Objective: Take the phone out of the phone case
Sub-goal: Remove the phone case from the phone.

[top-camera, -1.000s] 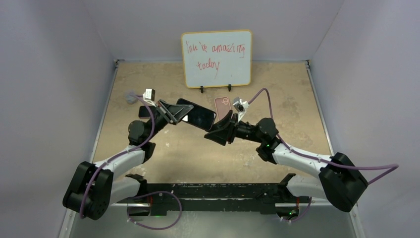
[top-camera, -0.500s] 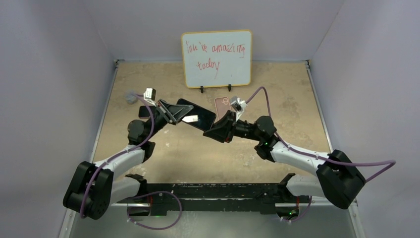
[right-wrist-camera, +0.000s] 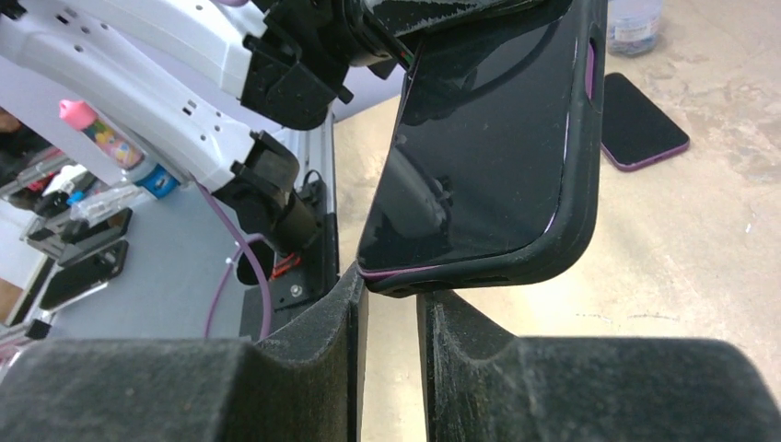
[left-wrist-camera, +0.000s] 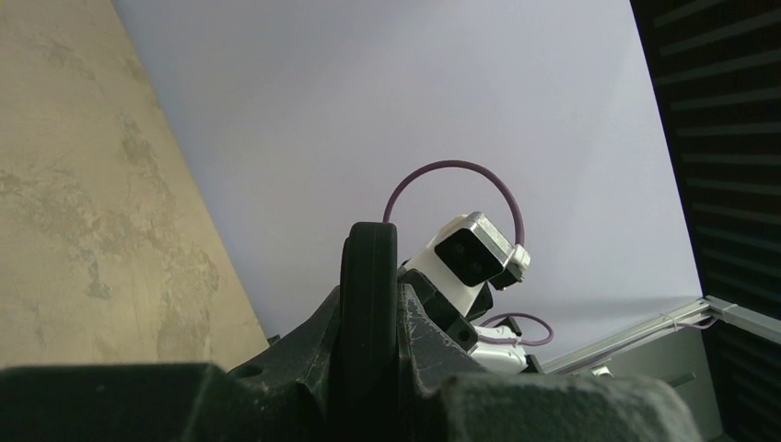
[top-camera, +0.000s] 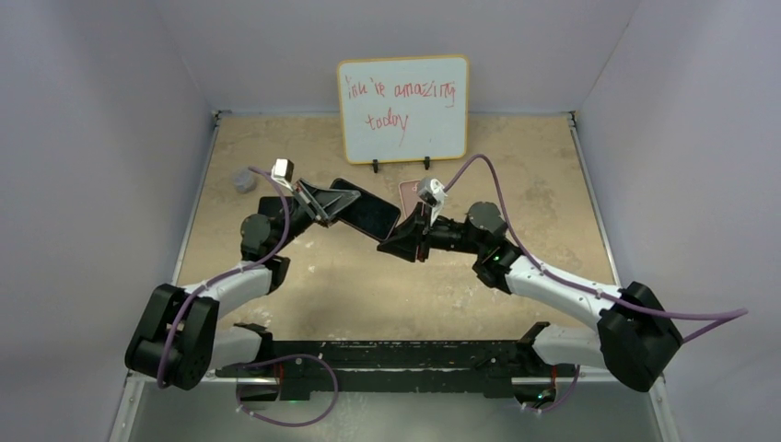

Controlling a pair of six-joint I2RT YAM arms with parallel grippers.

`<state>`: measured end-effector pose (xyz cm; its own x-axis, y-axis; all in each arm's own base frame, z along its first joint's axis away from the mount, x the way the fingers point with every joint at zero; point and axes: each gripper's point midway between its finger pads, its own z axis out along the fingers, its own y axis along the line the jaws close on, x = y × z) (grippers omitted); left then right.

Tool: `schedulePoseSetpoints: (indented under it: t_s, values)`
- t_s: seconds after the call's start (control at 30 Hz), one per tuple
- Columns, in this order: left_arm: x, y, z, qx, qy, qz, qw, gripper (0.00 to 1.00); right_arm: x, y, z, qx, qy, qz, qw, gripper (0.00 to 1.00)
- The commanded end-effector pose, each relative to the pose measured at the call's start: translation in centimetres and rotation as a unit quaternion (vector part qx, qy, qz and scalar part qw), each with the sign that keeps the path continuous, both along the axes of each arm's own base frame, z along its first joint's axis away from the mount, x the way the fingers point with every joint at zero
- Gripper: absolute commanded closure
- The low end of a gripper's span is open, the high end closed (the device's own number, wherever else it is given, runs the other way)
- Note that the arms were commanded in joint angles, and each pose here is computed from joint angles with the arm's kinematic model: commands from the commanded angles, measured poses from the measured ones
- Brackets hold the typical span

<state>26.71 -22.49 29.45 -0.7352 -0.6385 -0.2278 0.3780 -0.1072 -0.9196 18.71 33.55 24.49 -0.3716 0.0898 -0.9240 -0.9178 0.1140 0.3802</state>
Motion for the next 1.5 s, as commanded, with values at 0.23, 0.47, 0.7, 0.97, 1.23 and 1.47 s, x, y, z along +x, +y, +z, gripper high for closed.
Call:
schedulePoseSetpoints:
  t_s: [0.23,0.47,0.7,0.97,1.23,1.47]
  values:
    - [-5.2,-2.1,1.7,0.005,-0.051,-0.140,0.989,1.00,7.3,0.1,0.5,-0.046,0.005,-0.149,0.988,1.00]
    - [-7.6,-2.3,2.8,-0.020,-0.083,-0.188,0.979,1.00,9.4,0.5,-1.2,-0.045,0.108,-0.167,0.979,1.00]
    - [-8.1,-2.4,3.0,-0.023,-0.099,-0.193,0.976,1.00,9.9,1.0,-1.6,-0.025,0.177,-0.160,0.971,1.00]
    - [-8.6,-2.1,3.5,-0.031,-0.123,-0.196,0.972,1.00,10.7,-0.8,-1.7,0.047,0.222,-0.174,0.958,0.98]
    - [-7.4,-2.5,1.6,0.026,-0.114,-0.163,0.980,1.00,10.3,-2.2,0.4,0.068,0.188,-0.168,0.965,0.79]
    - [-8.0,-2.4,1.7,0.034,-0.124,-0.183,0.975,1.00,11.5,-5.3,0.9,0.089,0.182,-0.216,0.955,0.78]
